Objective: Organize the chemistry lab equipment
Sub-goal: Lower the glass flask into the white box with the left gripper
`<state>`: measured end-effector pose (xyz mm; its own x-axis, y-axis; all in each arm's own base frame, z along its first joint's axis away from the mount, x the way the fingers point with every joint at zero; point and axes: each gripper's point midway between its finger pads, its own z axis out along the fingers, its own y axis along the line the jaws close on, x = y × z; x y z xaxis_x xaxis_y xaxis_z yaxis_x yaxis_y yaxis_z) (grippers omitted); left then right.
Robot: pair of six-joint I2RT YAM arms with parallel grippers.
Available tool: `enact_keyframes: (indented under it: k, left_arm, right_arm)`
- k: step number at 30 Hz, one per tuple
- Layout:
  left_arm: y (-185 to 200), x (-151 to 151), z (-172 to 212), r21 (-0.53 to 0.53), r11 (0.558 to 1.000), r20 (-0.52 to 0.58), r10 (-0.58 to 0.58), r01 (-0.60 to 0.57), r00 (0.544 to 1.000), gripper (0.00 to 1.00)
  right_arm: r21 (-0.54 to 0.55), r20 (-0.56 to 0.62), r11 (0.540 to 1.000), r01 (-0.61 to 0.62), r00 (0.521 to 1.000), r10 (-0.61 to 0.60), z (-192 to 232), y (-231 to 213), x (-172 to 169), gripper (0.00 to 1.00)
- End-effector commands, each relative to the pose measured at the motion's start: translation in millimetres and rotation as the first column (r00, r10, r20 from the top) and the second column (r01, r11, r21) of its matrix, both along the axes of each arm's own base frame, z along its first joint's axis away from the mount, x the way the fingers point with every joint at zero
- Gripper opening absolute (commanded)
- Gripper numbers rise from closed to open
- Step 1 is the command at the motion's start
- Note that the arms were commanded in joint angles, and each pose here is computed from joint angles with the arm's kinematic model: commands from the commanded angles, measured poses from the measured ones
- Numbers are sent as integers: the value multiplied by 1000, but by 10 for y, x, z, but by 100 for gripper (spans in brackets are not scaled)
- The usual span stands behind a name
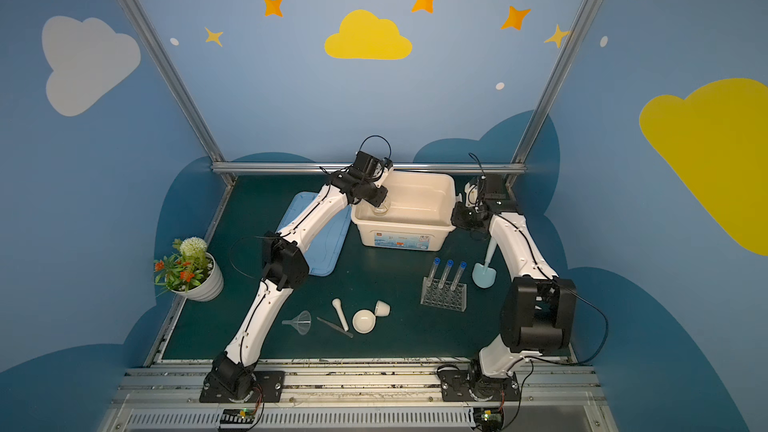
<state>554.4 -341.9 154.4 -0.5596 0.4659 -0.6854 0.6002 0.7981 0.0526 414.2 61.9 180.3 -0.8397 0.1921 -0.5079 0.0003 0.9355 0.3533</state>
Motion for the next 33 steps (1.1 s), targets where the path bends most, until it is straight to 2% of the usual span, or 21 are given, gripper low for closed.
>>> enact_keyframes:
  k: [1, 11, 17, 22, 33]
  left_arm:
    - [-51, 8, -119, 16, 1000, -3, -24, 24, 1000, 9]
    - [-56, -68, -183, 74, 997, -8, -30, 31, 1000, 11]
    - [-27, -50, 0, 49, 999, 14, -12, 11, 1000, 11]
    - [-179, -100, 131, 43, 998, 55, -58, 56, 997, 11]
    - [-281, -145, 80, 54, 996, 60, -70, 67, 996, 11]
  right_arm:
    - [15, -21, 1000, 4, 1000, -4, 5, 14, -107, 19]
    - [15, -15, 1000, 11, 1000, -11, 44, 5, -115, 19]
    - [15, -18, 1000, 12, 1000, -12, 25, -1, -145, 19]
    - [19, -15, 1000, 9, 1000, -9, 53, 11, -156, 19]
    - [28, -21, 1000, 13, 1000, -12, 23, 19, -167, 19]
